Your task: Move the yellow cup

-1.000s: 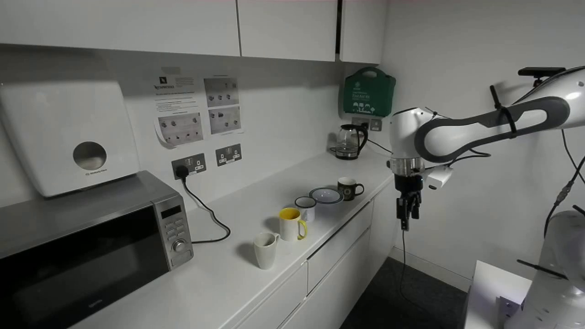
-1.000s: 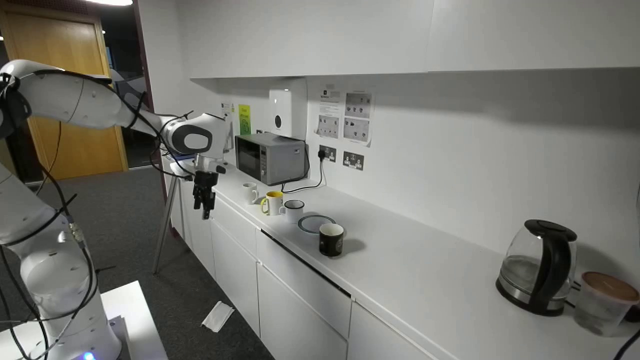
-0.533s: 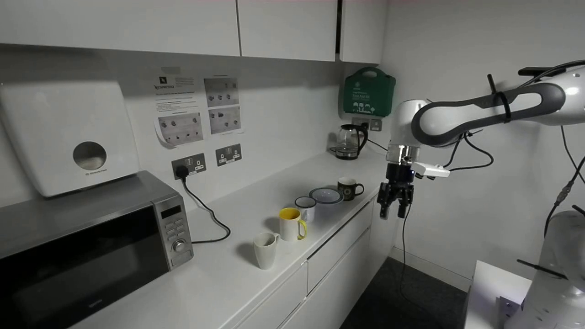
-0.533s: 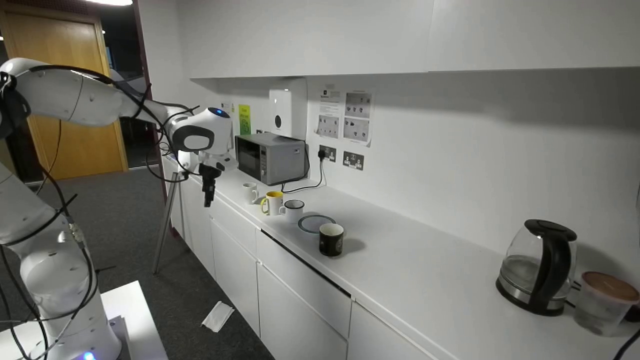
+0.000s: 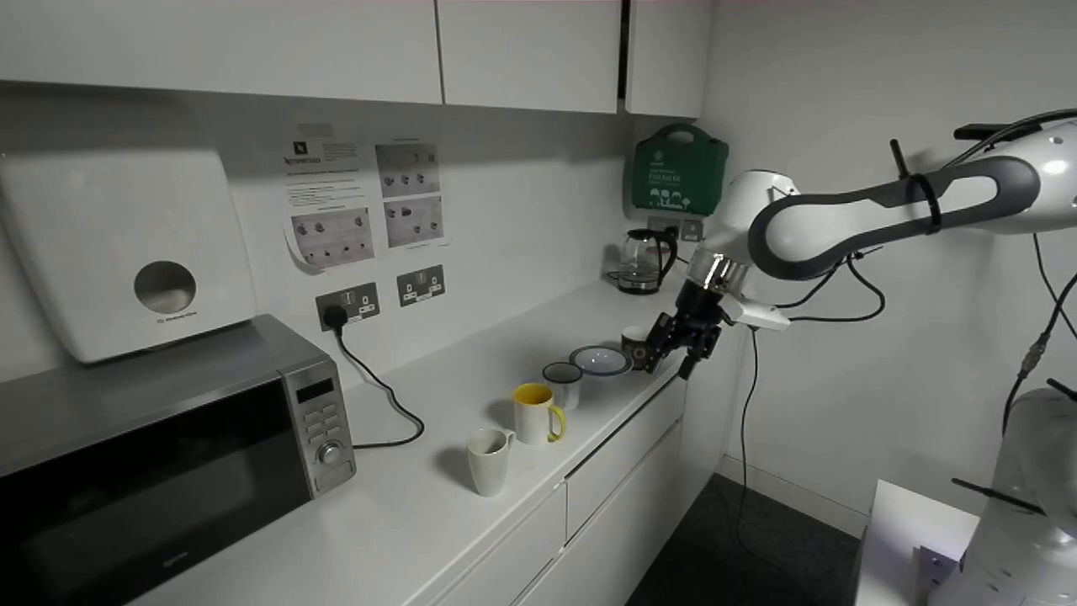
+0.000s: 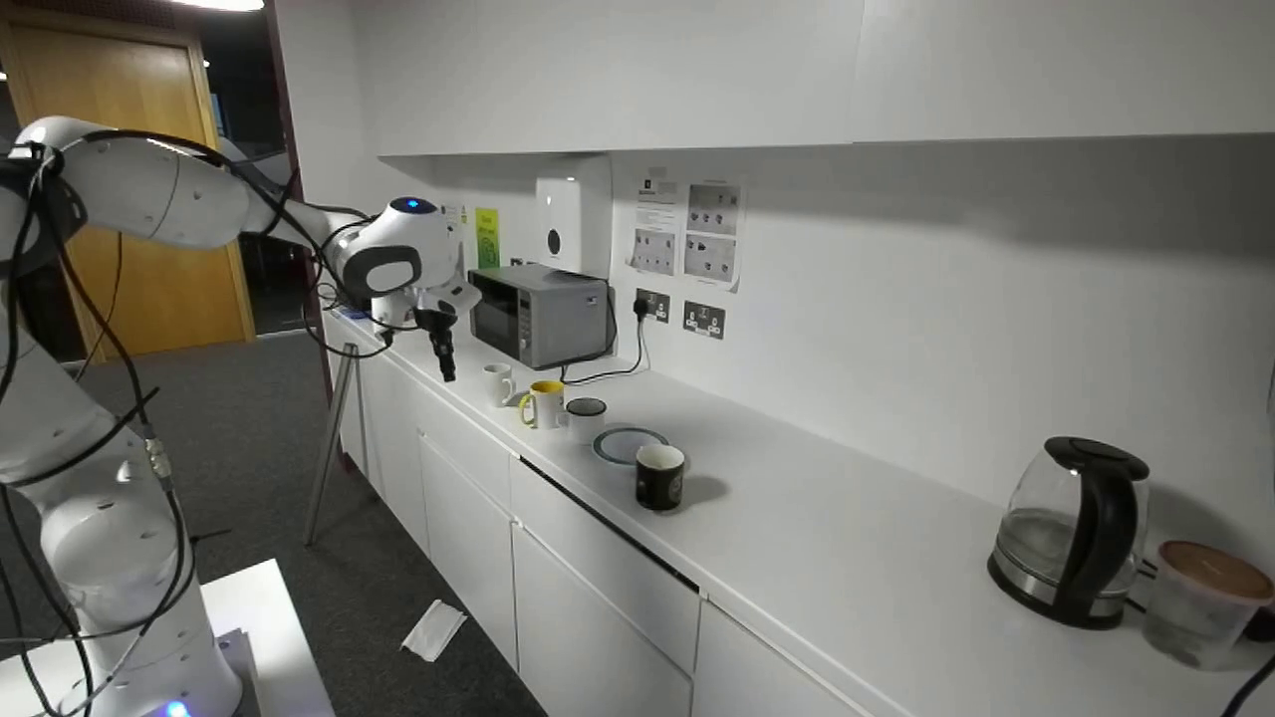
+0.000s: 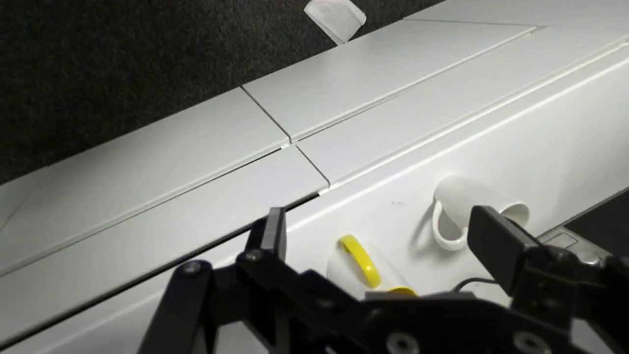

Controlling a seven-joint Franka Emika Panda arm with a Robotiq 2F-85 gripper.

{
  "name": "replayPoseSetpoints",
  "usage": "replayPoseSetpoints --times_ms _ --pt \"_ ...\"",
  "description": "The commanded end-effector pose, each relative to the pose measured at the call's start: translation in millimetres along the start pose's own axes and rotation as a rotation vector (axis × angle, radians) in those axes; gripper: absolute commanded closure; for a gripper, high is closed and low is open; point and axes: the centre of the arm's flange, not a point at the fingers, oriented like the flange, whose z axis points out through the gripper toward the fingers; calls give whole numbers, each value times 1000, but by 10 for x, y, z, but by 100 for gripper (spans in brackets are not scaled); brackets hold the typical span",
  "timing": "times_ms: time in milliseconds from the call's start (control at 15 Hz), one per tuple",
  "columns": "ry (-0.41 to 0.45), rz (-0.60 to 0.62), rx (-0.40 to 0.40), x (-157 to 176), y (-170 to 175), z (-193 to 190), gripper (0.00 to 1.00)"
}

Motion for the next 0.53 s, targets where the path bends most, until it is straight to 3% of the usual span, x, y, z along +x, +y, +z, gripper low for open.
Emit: replayPoseSetpoints --times_ms 0,467 --pt "55 -68 -80 128 -555 112 0" --pt "101 -219 -217 -12 -1296 339 0"
